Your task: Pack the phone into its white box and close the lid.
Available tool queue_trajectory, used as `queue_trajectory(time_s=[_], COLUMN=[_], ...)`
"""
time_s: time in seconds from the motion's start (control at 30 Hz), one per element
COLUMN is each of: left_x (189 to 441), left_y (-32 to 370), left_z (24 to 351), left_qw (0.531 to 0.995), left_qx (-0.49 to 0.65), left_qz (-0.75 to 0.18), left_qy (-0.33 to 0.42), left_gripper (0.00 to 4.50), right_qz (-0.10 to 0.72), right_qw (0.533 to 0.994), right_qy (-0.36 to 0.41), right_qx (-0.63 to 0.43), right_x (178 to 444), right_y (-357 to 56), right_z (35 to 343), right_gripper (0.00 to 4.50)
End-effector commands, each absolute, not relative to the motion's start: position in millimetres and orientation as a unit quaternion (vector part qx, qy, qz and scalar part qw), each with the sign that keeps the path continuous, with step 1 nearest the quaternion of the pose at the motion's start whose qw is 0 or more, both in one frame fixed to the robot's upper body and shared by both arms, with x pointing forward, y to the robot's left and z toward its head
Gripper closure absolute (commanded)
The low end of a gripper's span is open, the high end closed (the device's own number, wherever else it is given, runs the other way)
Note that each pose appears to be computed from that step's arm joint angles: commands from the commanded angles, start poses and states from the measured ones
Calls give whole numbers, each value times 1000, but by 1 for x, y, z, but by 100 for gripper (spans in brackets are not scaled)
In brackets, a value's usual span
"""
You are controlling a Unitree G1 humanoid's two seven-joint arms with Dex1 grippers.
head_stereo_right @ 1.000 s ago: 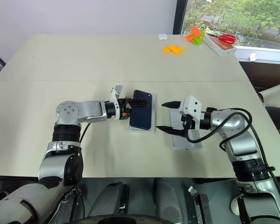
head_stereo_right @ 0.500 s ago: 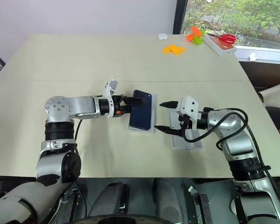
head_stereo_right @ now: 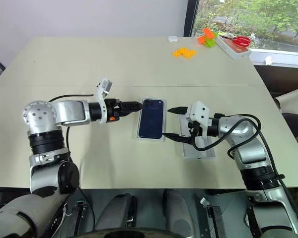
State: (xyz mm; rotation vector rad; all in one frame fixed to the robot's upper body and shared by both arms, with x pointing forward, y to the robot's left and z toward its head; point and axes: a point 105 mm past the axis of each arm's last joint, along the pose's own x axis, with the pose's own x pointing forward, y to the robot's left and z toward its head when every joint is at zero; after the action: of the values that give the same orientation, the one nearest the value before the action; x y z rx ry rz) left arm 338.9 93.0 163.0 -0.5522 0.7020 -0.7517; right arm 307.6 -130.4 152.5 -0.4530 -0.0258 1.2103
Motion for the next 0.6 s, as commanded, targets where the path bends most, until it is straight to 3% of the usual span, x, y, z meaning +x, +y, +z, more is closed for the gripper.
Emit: queue_trajectory(time_s=[0.03,0.23,0.37,0.6], left_x=[338,340,328,317], left_y=[99,106,117,139], left_z=[165,190,208,207], left_qw=[851,868,862,869], left_qx=[-239,-254,-239,-181], left_qz=[-348,-364,-406,-432], left_qy=[312,225,187,162], left_gripper=[6,6,6,6], right_qz=[563,544,525,406], right_qw=[796,813,826,896], right_qy=[-39,-46,-19,23], right_qx=[-218,-204,-203,-178], right_x=[310,317,315,327], right_y=[-126,-131,-139,-139], right_z=[165,173,175,183], right_gripper=[0,0,0,0])
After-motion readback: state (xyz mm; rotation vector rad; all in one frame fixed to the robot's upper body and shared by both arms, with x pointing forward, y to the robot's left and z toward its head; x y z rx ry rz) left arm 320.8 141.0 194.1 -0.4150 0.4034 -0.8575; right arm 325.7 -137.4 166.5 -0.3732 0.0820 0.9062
